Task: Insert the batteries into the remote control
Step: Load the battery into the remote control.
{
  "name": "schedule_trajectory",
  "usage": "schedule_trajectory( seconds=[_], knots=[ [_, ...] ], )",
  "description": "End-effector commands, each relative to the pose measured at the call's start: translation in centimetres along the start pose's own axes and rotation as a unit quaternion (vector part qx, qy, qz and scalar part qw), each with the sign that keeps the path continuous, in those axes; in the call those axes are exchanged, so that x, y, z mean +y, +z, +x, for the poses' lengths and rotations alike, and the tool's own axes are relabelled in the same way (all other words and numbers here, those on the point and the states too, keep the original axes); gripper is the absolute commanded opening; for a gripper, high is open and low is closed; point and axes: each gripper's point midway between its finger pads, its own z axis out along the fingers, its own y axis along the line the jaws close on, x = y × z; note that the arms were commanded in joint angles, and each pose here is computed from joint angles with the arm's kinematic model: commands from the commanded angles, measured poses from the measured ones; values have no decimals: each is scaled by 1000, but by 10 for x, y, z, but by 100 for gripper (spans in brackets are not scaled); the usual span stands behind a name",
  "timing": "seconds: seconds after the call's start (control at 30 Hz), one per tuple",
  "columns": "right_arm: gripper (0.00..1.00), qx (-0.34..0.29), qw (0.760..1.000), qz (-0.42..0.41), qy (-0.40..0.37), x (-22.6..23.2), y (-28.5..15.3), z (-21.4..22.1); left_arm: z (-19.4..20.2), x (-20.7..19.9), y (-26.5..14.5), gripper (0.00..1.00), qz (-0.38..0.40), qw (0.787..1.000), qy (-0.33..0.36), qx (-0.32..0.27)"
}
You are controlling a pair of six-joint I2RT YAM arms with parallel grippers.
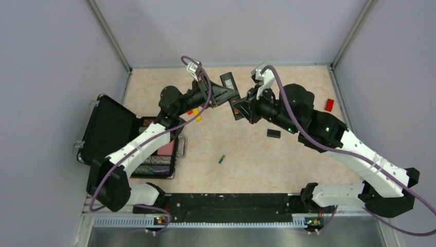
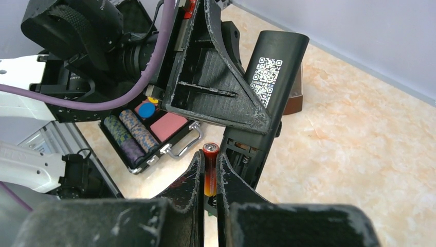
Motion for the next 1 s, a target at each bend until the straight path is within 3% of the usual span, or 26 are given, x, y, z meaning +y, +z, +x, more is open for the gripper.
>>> schedule_trajectory(
  seconds=[0.0,0.63,0.97],
  knots=[
    [0,-12,1000,7,-8,-3,-1,-9,-4,-28,-1,0,41,999,29,-10],
    [0,31,999,21,-20,-9,10,22,-1,-36,-7,0,55,997,47,-10],
    [5,58,998,24,-12,-10,12,38,-4,-40,-9,0,61,997,51,-26]
  ],
)
